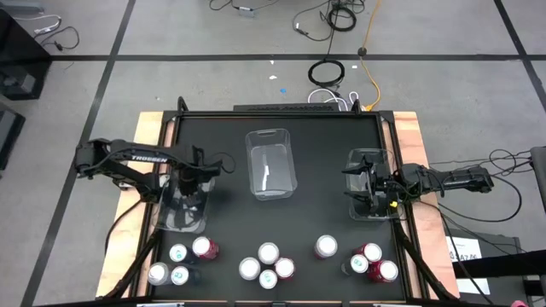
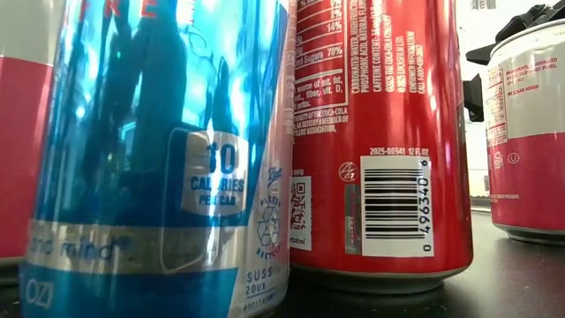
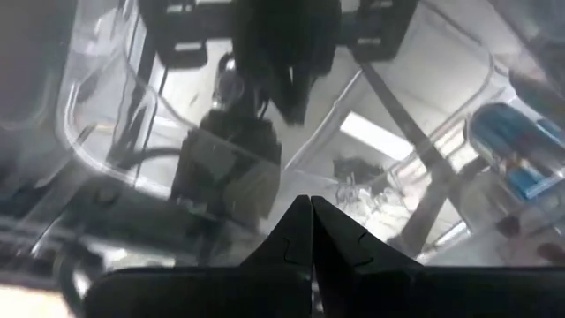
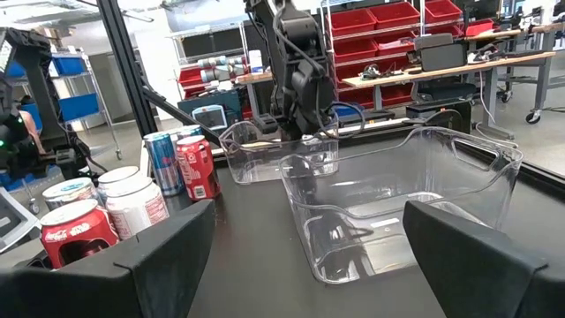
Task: Sort soda cans
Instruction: Adjust the left transparent bin next to the center transparent bin
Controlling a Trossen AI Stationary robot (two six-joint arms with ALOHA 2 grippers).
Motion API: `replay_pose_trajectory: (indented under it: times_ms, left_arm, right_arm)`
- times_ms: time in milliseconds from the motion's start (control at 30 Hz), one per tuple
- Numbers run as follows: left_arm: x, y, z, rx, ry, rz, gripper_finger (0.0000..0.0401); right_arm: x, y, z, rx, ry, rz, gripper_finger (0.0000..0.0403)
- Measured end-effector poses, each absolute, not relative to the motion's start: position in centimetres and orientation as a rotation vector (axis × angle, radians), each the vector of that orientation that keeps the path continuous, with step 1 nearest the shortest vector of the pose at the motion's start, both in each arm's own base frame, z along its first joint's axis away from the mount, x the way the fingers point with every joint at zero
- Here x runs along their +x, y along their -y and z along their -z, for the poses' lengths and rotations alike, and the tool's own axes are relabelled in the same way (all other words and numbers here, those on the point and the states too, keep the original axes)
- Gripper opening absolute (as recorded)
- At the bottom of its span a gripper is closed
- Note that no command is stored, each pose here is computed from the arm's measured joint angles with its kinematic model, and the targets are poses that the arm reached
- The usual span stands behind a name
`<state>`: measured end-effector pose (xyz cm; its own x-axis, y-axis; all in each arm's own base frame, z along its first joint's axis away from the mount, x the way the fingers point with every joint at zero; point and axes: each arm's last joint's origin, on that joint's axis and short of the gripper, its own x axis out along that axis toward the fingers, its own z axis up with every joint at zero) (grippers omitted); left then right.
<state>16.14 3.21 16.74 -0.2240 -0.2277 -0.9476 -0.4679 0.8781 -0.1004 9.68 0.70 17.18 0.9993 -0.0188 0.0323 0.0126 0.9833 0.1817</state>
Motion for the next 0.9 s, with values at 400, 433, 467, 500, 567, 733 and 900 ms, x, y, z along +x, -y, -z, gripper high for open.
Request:
replay_pose_trajectory:
  times_ms: [400,433,467,500,567,733,900]
  left_arm:
    - [17.7,-4.0,-15.4,-0.514,-1.577,-0.302,0.0001]
    - [17.9,-4.2,-15.4,-0.524,-1.555,-0.317,0.0001]
    - [18.1,-4.4,-15.4,-0.533,-1.533,-0.327,0.0001]
    - [18.2,-4.6,-15.5,-0.548,-1.511,-0.342,0.0001]
    - [18.6,-5.2,-15.6,-0.573,-1.465,-0.368,0.0001]
    - [19.1,-6.7,-16.1,-0.64,-1.363,-0.439,0.0001]
    - [19.6,-8.3,-16.6,-0.701,-1.237,-0.504,0.0002]
  right_arm:
    - [9.7,-0.7,-17.2,0.183,0.034,0.016,0.0359]
    - [9.7,-0.7,-17.2,0.182,0.034,0.016,0.0359]
    - [9.7,-0.7,-17.2,0.182,0.034,0.016,0.0359]
    - [9.7,-0.7,-17.2,0.183,0.034,0.016,0.0359]
    - [9.7,-0.7,-17.2,0.183,0.034,0.016,0.0359]
    - [9.7,-0.7,-17.2,0.183,0.034,0.016,0.0359]
    - [9.7,-0.7,-17.2,0.182,0.034,0.016,0.0359]
